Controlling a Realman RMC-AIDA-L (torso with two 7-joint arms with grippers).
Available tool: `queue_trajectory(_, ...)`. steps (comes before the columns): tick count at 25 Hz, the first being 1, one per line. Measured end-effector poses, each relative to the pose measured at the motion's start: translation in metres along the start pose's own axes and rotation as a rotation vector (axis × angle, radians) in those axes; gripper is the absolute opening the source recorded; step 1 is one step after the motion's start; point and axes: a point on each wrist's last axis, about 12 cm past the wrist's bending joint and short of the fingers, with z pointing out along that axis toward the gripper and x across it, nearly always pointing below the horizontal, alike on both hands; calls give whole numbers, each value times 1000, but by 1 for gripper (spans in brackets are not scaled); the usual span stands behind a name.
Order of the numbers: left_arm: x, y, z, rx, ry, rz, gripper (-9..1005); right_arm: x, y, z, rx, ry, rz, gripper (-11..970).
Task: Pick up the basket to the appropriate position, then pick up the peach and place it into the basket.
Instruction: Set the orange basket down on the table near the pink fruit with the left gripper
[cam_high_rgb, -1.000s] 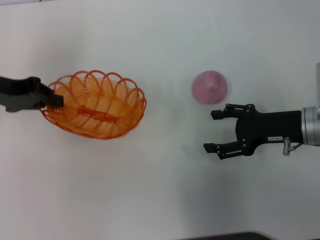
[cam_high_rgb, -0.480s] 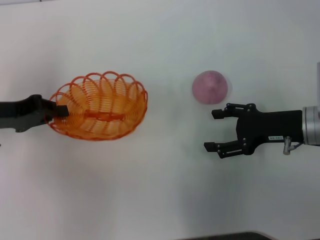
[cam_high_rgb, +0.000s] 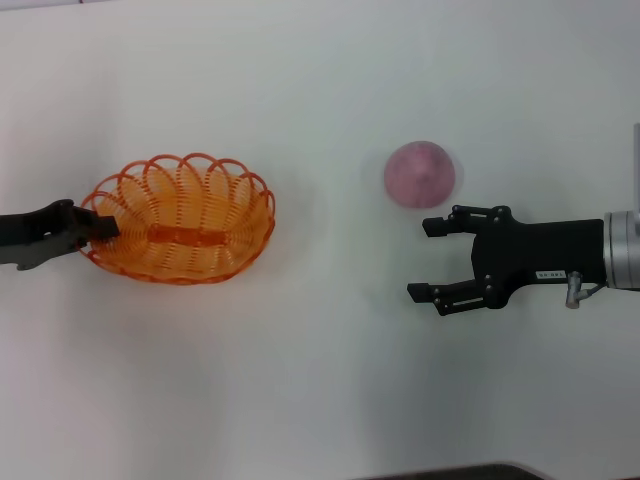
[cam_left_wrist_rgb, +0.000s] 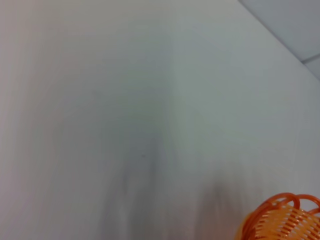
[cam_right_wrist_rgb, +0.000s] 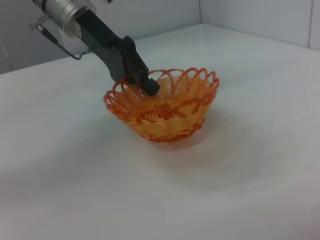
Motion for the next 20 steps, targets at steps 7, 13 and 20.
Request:
queue_trajectory(7, -2, 2, 0, -16, -14, -2, 102, 0, 0, 0, 4, 1, 0, 947)
queue_trajectory(13, -2, 2, 0, -18, -19, -2, 106, 1, -1, 0, 8, 5, 1, 947)
queue_trajectory(20, -2, 2, -1, -12, -20, -10, 111, 1, -1, 0, 8, 7, 0, 947)
